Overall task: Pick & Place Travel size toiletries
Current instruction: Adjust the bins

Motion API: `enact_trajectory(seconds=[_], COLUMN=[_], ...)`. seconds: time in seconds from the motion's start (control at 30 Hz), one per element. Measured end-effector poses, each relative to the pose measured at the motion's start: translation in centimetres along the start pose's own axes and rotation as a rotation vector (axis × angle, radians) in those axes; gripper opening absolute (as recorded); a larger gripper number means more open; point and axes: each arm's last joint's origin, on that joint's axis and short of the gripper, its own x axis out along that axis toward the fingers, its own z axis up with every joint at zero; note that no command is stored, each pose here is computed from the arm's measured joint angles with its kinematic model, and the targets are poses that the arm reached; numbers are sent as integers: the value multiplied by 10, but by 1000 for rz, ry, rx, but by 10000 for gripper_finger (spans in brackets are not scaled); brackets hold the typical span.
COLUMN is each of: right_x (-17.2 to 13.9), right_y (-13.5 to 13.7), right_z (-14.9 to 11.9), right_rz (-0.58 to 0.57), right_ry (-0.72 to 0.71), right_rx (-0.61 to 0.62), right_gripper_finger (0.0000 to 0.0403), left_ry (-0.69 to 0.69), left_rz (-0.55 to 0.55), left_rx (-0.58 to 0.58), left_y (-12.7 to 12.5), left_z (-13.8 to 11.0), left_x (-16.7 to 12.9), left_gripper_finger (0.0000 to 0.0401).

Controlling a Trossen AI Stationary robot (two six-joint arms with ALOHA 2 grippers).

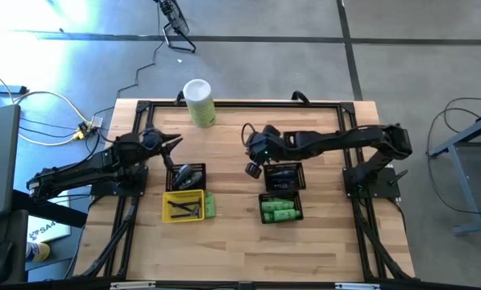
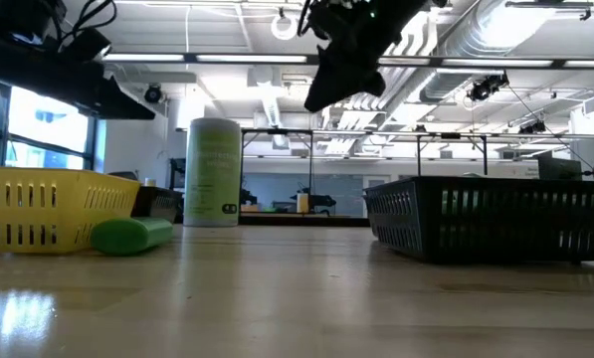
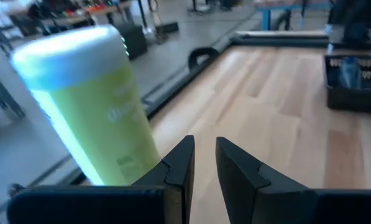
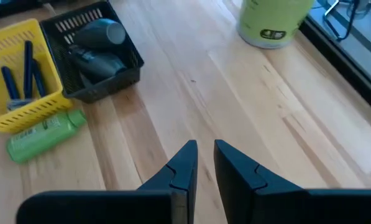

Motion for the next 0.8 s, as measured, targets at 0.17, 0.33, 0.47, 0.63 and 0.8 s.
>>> enact_trajectory(seconds=[0.17, 0.33, 0.47, 0.63, 0.8], right_x=[17, 32, 20, -6, -37], right_y=[3, -8, -23, -37, -48], right_z=[-20, -45, -54, -69, -82], right_rz=[38, 131, 188, 202, 215], right_ry=[-67, -80, -94, -188, -291], right_rx=[-13, 11, 66, 89, 78], right_gripper_finger=[46, 46, 46, 46, 46], left_ry=[-78, -103, -102, -100, -100], left_rz=[39, 43, 43, 42, 41], left_rx=[7, 0, 0, -15, -26], left_y=[2, 2, 2, 2, 2], left_z=[8, 10, 10, 10, 10], left_x=[0, -1, -1, -1, -1], left_gripper_finger=[63, 63, 63, 63, 63])
